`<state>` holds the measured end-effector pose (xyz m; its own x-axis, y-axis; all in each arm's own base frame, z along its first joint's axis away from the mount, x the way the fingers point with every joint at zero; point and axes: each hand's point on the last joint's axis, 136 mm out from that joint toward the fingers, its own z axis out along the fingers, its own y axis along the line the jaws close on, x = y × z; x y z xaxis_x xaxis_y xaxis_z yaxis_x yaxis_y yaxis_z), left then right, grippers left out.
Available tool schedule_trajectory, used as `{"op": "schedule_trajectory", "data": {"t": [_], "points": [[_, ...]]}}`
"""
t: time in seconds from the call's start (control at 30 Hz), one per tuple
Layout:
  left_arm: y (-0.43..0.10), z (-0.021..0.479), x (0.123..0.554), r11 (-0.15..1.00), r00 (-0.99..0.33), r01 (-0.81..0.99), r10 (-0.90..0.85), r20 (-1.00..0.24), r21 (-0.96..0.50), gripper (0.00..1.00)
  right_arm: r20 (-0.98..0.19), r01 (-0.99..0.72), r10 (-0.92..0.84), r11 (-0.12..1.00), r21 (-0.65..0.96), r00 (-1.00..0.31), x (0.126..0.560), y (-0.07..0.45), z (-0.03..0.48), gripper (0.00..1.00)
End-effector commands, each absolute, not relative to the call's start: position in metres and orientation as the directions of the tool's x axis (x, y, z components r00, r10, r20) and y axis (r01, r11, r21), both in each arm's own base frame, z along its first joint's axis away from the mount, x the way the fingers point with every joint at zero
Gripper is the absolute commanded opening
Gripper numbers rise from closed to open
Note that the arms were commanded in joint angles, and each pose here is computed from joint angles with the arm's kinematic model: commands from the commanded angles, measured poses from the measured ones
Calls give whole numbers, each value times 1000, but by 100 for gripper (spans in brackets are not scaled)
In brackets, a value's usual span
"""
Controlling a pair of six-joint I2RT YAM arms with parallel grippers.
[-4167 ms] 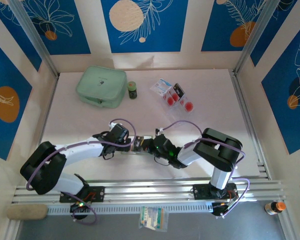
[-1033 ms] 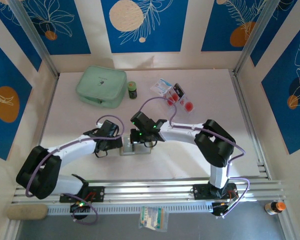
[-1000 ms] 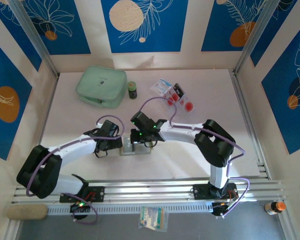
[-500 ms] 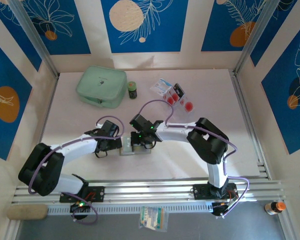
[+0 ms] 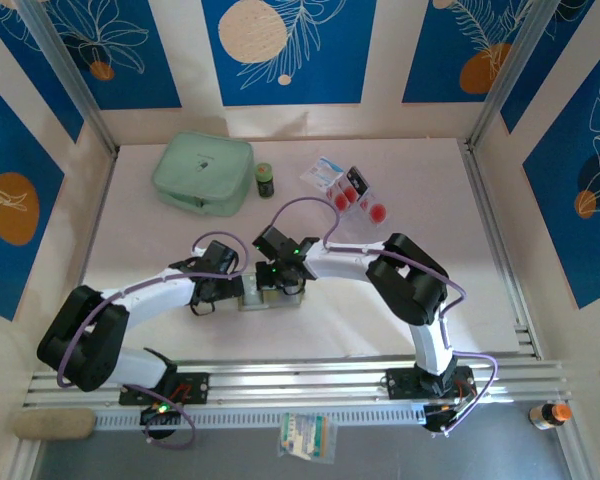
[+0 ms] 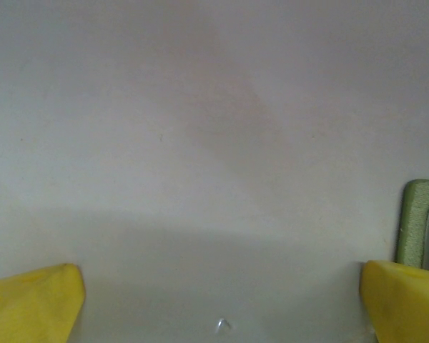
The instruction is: Put the credit cards into the card holder
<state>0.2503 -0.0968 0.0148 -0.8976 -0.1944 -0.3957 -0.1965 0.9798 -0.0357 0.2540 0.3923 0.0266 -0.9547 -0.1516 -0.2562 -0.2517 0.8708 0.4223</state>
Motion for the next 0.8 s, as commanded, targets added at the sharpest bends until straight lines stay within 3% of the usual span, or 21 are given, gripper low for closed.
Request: {"op": "schedule_trajectory", "data": {"t": [0.0, 0.37, 0.77], "points": [[-94, 4, 245, 976, -907, -216, -215, -362, -38, 100, -228, -276, -190, 848, 451, -955, 243, 405, 26, 0], [-98, 27, 248, 970, -886, -226, -244, -394, -94, 100, -272, -250, -135, 858, 450, -953, 241, 389, 50, 0], [-88, 19, 232, 956, -884, -273, -292, -365, -105, 100, -272, -250, -143, 875, 415, -952, 228, 380, 47, 0]]}}
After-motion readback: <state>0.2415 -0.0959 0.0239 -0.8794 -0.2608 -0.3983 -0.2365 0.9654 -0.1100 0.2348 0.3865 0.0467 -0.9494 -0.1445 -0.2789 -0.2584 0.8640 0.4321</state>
